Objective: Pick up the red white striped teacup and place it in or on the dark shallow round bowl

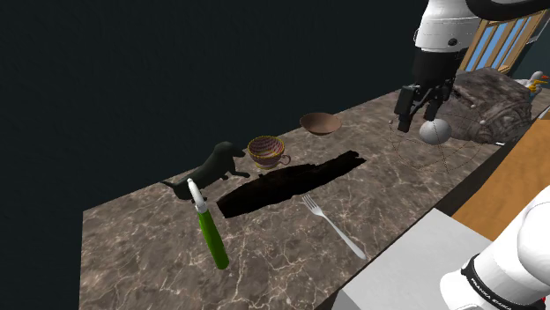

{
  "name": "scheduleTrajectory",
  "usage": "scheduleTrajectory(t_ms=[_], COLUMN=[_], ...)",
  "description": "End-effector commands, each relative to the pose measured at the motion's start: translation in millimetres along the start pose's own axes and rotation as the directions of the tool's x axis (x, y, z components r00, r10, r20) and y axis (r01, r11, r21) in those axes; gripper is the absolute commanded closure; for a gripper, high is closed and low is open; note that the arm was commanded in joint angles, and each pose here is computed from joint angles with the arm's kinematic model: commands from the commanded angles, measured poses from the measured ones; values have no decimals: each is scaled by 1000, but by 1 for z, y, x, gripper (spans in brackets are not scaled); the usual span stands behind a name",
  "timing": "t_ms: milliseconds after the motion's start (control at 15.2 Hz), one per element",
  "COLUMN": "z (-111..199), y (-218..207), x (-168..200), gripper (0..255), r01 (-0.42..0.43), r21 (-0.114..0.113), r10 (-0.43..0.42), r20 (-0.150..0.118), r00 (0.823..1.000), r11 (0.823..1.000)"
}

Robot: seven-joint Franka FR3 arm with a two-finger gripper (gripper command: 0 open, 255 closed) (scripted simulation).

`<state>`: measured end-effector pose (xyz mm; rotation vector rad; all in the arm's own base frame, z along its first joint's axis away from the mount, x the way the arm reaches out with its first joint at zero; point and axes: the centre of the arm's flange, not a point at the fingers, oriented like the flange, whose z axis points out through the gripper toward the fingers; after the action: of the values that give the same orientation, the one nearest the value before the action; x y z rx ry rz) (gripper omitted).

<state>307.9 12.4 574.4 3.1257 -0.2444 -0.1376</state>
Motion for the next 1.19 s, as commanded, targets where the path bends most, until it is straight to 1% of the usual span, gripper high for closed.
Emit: scheduleTrajectory(t_ms=[0, 1122], z=[0, 73], y=[0, -129], x=[0, 164], gripper=[0, 0], r01=[0, 0], r21=[0, -26], r10=[0, -1], r20=[0, -47], r00=[1000, 999], r11=[1000, 1000])
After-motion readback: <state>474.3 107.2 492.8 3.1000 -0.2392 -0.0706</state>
